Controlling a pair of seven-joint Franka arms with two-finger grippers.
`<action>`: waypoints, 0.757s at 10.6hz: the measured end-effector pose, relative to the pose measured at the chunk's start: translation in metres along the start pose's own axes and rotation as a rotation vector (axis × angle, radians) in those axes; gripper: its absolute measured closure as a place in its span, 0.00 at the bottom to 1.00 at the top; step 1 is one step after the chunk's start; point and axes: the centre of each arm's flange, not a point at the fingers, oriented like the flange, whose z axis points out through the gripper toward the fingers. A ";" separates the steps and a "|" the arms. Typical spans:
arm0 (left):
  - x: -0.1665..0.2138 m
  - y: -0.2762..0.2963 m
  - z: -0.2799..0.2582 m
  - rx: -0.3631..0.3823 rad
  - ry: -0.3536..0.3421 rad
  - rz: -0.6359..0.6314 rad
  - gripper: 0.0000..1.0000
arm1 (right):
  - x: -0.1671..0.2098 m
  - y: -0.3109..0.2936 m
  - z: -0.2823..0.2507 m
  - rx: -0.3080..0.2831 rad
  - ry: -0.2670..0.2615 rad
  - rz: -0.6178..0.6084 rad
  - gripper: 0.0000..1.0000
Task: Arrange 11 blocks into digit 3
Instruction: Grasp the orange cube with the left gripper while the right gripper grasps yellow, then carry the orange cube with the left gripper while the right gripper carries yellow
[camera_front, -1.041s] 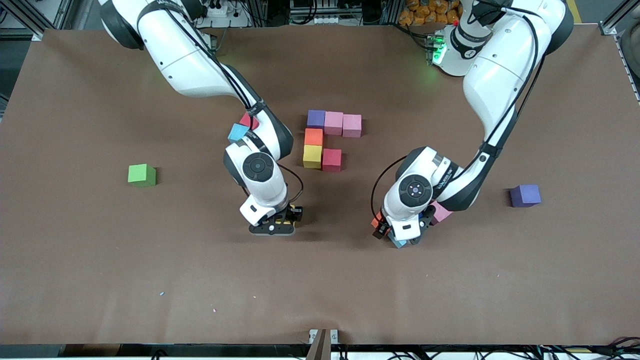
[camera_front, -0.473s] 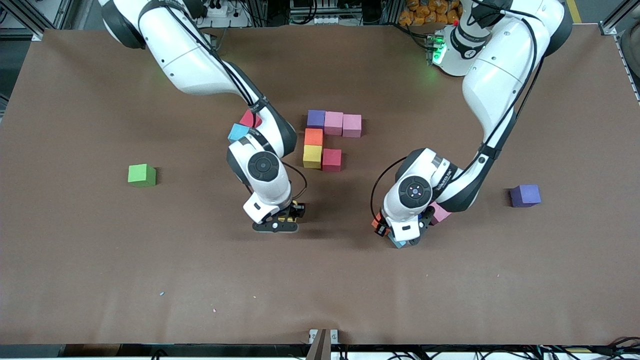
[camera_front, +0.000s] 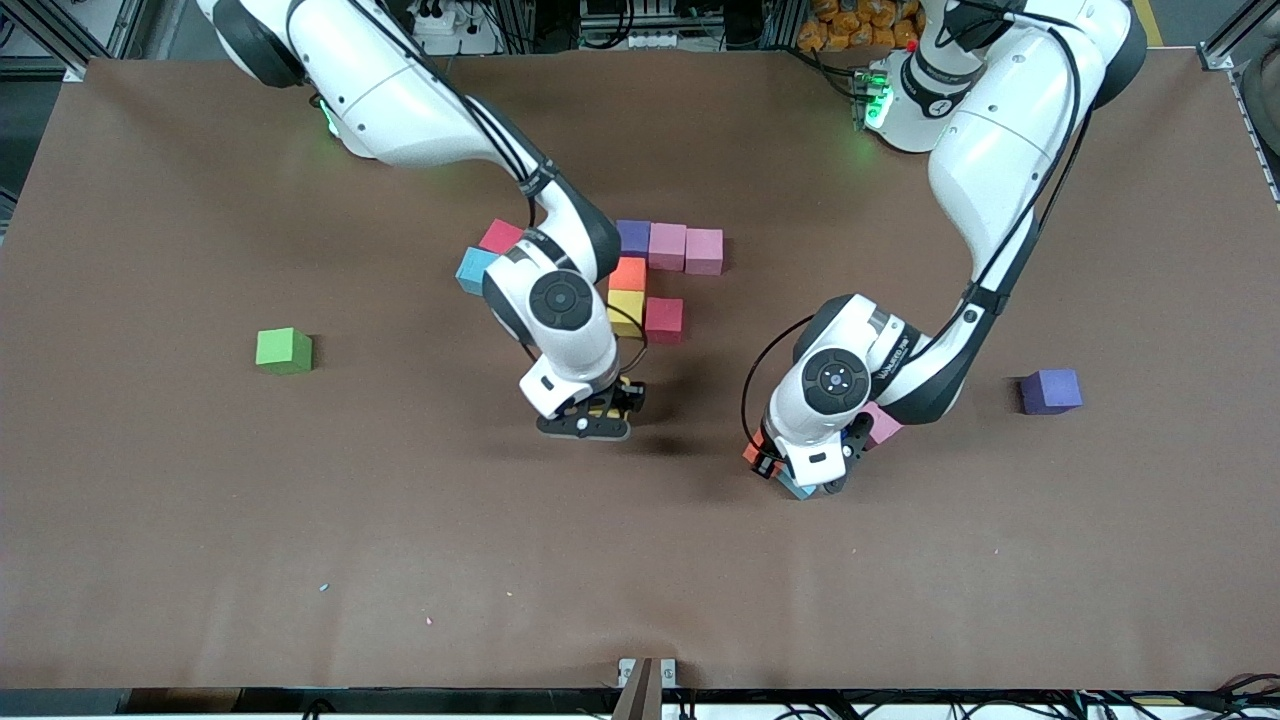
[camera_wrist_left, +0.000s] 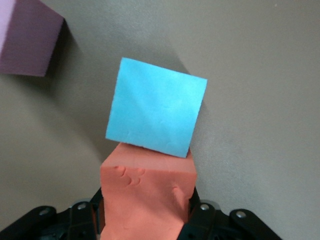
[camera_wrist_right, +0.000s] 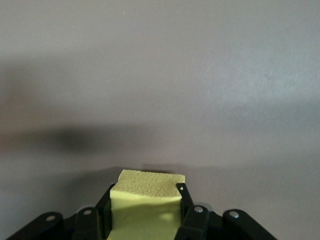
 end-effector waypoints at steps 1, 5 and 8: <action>-0.002 -0.001 -0.006 0.008 0.004 -0.024 0.40 | -0.005 0.000 -0.003 -0.003 -0.003 -0.002 0.48; -0.030 -0.007 -0.032 0.045 -0.003 -0.122 0.40 | -0.032 0.000 0.002 0.020 0.012 -0.032 0.48; -0.055 -0.021 -0.032 0.082 -0.001 -0.178 0.40 | -0.056 -0.001 0.012 0.024 0.007 -0.070 0.48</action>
